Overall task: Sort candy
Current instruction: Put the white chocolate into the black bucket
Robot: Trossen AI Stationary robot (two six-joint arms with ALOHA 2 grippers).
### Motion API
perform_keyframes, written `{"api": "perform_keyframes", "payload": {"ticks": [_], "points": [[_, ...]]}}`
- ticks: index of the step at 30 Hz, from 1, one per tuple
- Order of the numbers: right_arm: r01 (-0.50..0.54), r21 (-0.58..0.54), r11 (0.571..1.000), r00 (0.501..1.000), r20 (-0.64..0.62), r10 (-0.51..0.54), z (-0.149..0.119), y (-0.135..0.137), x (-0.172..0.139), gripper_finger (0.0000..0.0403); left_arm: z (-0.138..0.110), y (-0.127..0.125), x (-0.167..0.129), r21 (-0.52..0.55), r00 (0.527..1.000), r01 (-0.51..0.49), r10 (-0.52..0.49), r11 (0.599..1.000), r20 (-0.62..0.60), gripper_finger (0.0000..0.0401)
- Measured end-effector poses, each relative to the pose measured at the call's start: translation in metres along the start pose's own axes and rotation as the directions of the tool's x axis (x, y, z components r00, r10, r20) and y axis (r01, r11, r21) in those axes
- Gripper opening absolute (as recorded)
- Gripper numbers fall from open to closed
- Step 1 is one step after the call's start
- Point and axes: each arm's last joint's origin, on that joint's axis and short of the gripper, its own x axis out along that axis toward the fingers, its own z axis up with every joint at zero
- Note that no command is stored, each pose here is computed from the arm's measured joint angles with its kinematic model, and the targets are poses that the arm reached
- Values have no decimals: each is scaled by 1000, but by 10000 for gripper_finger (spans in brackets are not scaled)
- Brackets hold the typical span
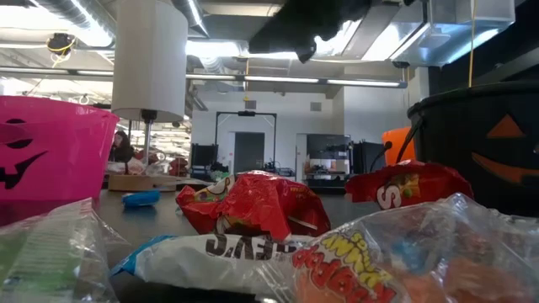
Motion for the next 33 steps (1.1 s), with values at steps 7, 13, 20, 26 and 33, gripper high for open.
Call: {"api": "perform_keyframes", "payload": {"ticks": [7,13,20,26,33], "points": [[34,-5,999,999,-42,-34,-3,-1,-4,127,-33,-27,88,-65,960,142,-154,988,-233,112],[34,-7,999,997,-75,-34,-6,-1,-5,135,-61,-23,148,-158,913,194,-237,968,-332,112],[33,-9,999,992,-123,-34,-10,-1,-5,134,-79,-7,189,-271,874,215,-309,938,-376,140],[33,-9,999,991,-130,-34,-11,-1,-5,134,-79,-5,197,-283,880,223,-318,933,-353,201],[33,-9,999,991,-131,-34,-11,-1,-5,134,-103,-4,203,-344,862,140,-285,929,-420,222]]}}
